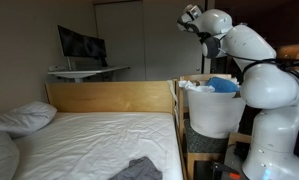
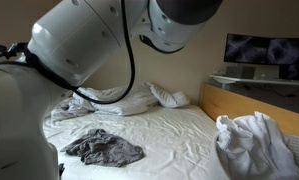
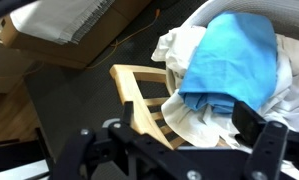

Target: Put the shirts on the bed into the basket

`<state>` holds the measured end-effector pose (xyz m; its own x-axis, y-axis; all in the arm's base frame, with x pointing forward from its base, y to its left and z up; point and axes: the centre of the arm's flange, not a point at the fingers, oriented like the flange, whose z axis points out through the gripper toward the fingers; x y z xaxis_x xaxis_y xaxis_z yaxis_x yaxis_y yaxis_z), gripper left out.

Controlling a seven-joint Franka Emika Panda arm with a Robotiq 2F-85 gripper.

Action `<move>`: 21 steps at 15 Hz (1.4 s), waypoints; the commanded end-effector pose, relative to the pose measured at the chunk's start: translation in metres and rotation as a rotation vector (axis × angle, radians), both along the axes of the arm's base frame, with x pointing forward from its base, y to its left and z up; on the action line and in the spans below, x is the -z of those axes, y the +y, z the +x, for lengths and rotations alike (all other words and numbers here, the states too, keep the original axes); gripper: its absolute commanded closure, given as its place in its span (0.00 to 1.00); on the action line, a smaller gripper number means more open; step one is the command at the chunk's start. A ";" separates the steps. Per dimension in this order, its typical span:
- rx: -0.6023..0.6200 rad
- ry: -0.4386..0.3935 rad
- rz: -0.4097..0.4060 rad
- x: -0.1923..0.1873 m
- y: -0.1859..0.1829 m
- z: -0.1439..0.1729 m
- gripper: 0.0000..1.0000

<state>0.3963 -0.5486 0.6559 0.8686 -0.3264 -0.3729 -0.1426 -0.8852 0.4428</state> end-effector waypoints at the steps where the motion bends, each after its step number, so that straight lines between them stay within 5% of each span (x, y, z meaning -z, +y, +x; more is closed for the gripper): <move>1: -0.175 0.037 0.088 0.028 0.060 -0.037 0.00; 10: -0.608 0.149 0.174 -0.028 0.079 -0.051 0.00; 11: -0.509 0.131 0.166 -0.059 0.033 -0.001 0.00; 13: -0.556 0.140 0.166 -0.072 0.038 -0.006 0.00; 17: -0.579 0.165 0.194 -0.060 0.041 -0.005 0.00; 21: -0.688 0.089 0.309 -0.020 0.093 -0.001 0.00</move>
<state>0.4092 -0.5038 0.7106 0.8198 0.3000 -0.4878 0.4473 -0.8672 0.2185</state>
